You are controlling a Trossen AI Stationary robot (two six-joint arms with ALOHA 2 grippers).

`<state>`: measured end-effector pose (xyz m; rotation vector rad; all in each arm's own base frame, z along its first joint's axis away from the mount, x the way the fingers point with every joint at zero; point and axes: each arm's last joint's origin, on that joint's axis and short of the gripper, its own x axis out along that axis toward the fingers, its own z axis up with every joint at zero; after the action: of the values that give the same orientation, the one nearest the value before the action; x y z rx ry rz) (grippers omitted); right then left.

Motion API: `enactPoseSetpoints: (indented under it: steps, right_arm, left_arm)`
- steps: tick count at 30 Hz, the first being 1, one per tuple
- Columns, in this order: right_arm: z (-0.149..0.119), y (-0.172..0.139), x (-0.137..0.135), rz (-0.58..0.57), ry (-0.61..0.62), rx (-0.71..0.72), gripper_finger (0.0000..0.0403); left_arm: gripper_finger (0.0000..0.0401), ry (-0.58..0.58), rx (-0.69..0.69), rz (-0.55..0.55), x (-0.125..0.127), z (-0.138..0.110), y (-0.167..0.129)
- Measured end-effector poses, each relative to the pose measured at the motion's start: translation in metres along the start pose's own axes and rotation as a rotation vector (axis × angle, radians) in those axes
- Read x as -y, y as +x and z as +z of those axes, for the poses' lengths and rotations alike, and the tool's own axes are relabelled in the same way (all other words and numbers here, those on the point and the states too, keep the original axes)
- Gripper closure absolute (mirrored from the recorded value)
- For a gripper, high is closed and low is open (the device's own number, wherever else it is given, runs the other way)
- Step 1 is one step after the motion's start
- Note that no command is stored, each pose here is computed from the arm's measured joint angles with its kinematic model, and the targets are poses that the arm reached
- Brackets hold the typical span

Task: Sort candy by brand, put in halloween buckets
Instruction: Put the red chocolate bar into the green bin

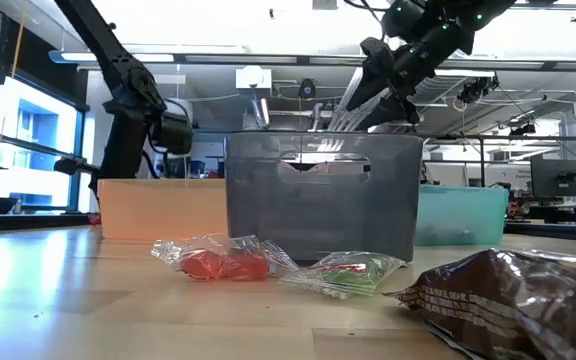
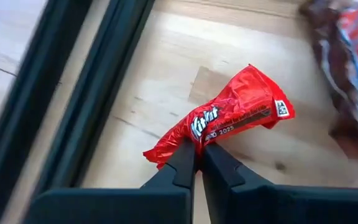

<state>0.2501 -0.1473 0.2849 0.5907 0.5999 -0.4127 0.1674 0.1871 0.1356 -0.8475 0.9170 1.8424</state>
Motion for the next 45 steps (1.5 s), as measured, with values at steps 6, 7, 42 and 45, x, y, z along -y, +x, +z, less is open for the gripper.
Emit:
enactPoseSetpoints:
  steps: [6, 7, 42, 45]
  right_arm:
    - [0.001, 0.000, 0.000, 0.002, -0.001, 0.005, 0.0158]
    - [0.001, 0.000, 0.000, 0.002, -0.002, 0.006, 0.0158]
    - [0.022, -0.100, -0.030, 0.089, -0.024, 0.488, 0.0158]
    - [0.021, -0.100, -0.029, 0.069, -0.005, 0.491, 0.0158]
  left_arm:
    - [0.0400, 0.085, 0.038, -0.088, -0.013, -0.005, -0.038]
    - [0.0400, 0.099, 0.048, -0.111, -0.016, -0.007, -0.046]
    - [0.0396, 0.810, 0.407, -1.494, 0.152, -0.114, -0.237]
    - [0.0389, 0.814, 0.389, -1.479, 0.172, -0.123, -0.230]
